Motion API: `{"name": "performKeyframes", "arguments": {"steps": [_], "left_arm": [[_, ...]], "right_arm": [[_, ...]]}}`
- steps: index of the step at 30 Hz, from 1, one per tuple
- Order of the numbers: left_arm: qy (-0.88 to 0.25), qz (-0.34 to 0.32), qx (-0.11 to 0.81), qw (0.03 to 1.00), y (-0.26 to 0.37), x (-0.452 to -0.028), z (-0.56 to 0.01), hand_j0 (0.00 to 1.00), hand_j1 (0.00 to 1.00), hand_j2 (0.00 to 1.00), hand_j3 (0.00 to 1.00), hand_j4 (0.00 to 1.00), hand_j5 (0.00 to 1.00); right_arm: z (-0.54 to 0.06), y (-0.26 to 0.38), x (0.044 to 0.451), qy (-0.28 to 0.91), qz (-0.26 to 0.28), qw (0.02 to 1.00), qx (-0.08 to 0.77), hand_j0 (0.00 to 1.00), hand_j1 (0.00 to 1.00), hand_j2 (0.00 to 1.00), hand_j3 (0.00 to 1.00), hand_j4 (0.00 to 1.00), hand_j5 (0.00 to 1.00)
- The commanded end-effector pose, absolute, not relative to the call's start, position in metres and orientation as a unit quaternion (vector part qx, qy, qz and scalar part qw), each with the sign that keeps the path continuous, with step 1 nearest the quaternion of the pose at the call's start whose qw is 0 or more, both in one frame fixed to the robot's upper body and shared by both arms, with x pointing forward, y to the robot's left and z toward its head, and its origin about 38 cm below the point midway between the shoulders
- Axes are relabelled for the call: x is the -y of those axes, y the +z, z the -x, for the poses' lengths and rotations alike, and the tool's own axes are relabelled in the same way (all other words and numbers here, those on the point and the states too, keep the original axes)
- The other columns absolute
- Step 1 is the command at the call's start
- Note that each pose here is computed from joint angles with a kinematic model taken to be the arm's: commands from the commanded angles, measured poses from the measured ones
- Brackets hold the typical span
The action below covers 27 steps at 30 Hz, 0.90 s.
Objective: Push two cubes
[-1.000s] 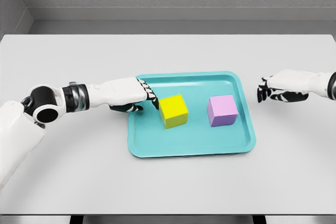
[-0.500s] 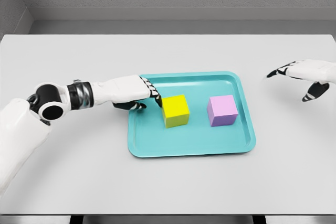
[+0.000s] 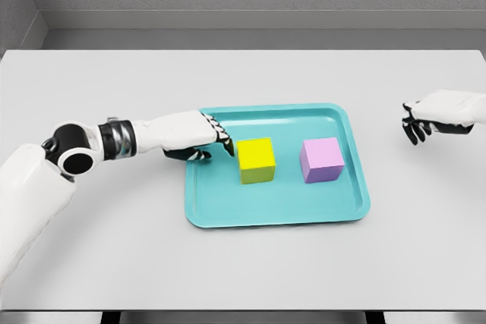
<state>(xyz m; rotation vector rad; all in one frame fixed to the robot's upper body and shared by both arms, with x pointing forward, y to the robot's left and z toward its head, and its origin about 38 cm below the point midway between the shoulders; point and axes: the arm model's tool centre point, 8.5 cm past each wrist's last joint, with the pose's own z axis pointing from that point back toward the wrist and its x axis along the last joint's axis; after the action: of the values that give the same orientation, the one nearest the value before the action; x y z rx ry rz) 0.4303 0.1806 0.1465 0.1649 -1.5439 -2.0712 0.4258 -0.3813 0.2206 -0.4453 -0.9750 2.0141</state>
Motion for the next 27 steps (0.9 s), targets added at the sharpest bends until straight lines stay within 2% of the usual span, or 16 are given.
{"name": "performKeyframes", "arguments": {"steps": [1, 4, 7, 14, 20, 27], "left_arm": [[-0.767, -0.061, 0.576, 0.275, 0.149, -0.183, -0.431, 0.61, 0.61, 0.61, 0.61, 0.61, 0.61], [-0.766, -0.058, 0.579, 0.271, 0.15, -0.179, -0.429, 0.61, 0.61, 0.61, 0.61, 0.61, 0.61], [-0.766, -0.057, 0.58, 0.271, 0.149, -0.177, -0.429, 0.61, 0.61, 0.61, 0.61, 0.61, 0.61], [-0.77, -0.05, 0.577, 0.268, 0.144, -0.169, -0.427, 0.61, 0.61, 0.61, 0.61, 0.61, 0.61], [-0.773, -0.04, 0.577, 0.261, 0.14, -0.159, -0.424, 0.61, 0.61, 0.61, 0.61, 0.61, 0.61], [-0.771, -0.035, 0.582, 0.256, 0.141, -0.149, -0.424, 0.61, 0.61, 0.61, 0.61, 0.61, 0.61]], "right_arm": [[-0.423, 0.221, 0.381, 0.814, 0.163, 0.397, 0.392, 0.12, 0.12, 0.12, 0.12, 0.12, 0.12], [-0.427, 0.229, 0.398, 0.814, 0.149, 0.381, 0.412, 0.12, 0.12, 0.12, 0.12, 0.12, 0.12], [-0.432, 0.234, 0.413, 0.779, 0.133, 0.414, 0.452, 0.12, 0.12, 0.12, 0.12, 0.12, 0.12], [-0.436, 0.243, 0.416, 0.707, 0.085, 0.456, 0.533, 0.12, 0.12, 0.12, 0.12, 0.12, 0.12], [-0.44, 0.228, 0.4, 0.697, 0.056, 0.46, 0.546, 0.12, 0.12, 0.12, 0.12, 0.12, 0.12], [-0.445, 0.223, 0.403, 0.689, 0.058, 0.471, 0.548, 0.13, 0.13, 0.13, 0.13, 0.13, 0.13]]}}
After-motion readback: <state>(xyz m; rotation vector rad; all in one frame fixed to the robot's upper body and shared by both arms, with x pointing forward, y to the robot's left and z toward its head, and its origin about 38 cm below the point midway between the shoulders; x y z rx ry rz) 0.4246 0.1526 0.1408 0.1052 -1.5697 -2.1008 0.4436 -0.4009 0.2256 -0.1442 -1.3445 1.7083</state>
